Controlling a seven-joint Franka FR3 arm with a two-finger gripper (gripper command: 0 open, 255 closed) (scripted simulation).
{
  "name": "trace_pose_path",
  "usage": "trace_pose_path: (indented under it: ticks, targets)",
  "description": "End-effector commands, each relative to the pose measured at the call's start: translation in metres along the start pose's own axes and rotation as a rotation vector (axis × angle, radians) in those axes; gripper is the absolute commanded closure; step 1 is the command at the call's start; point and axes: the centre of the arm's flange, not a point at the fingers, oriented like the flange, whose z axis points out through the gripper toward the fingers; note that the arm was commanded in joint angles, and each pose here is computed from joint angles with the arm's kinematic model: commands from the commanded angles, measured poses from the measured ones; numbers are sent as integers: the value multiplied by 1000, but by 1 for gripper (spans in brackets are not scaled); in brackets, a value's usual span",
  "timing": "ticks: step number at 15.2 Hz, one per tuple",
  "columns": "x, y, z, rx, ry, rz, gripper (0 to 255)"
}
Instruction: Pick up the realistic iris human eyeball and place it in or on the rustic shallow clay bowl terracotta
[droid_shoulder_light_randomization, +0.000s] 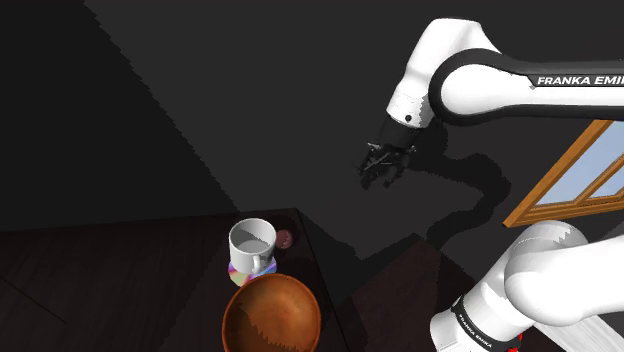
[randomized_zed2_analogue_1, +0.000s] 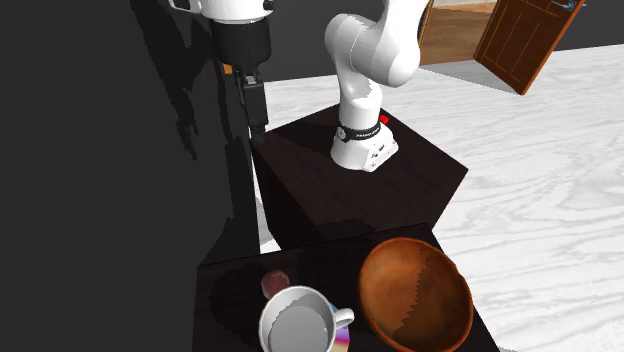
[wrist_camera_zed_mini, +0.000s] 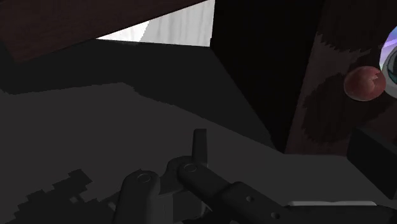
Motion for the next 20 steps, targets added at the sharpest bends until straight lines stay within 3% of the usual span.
trace_pose_path:
  ticks: [1,17,20]
  targets:
    - [-3,-22,17,0,6,42,0]
    - [24,-183,153,-12,43,353,0]
    - [25,-185,166,-12,43,358,0]
